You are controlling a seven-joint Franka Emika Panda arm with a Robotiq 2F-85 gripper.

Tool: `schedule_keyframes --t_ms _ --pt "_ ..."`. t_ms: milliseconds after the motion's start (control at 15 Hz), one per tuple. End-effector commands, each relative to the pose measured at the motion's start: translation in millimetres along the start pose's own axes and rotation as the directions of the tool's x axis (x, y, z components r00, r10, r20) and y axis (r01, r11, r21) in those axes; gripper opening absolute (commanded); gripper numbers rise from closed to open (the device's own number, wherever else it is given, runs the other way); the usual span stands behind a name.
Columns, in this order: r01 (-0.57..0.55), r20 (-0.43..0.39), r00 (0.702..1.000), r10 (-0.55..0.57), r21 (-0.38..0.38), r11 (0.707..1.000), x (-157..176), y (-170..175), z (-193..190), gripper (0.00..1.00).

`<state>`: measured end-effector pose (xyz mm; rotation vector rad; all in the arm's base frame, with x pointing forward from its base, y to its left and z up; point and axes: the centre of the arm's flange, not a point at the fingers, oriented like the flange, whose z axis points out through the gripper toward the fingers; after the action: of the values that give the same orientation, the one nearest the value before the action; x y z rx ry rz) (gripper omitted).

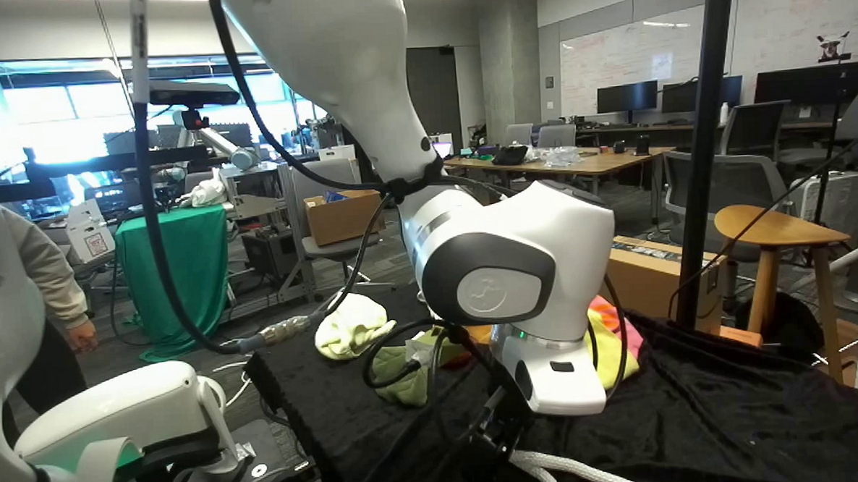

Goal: Pile the things on the table onto the pink shirt

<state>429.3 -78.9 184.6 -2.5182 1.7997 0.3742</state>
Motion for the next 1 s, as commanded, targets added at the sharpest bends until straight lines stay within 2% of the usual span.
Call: schedule_keyframes --t_ms 0,533,667,733,800,867,933 --pt "0.025 -0.017 1.0 -0.025 0.008 1.0 4.1 1.2 0.7 1.0" --pt "0.017 -0.021 1.0 -0.017 0.018 1.0 7.5 5.8 -3.7 1.0" --pt "0.011 -0.022 1.0 -0.01 0.021 1.0 9.7 7.7 -3.9 0.96" --pt "0.008 -0.021 1.0 -0.007 0.023 1.0 10.7 8.8 -3.7 0.92" --pt "0.006 -0.021 1.0 -0.005 0.025 1.0 11.7 9.2 -3.6 0.76" --pt "0.004 -0.021 1.0 -0.003 0.027 1.0 12.2 9.7 -3.5 0.67" --pt "0.004 -0.021 1.0 -0.003 0.028 1.0 12.6 9.9 -3.7 0.67"
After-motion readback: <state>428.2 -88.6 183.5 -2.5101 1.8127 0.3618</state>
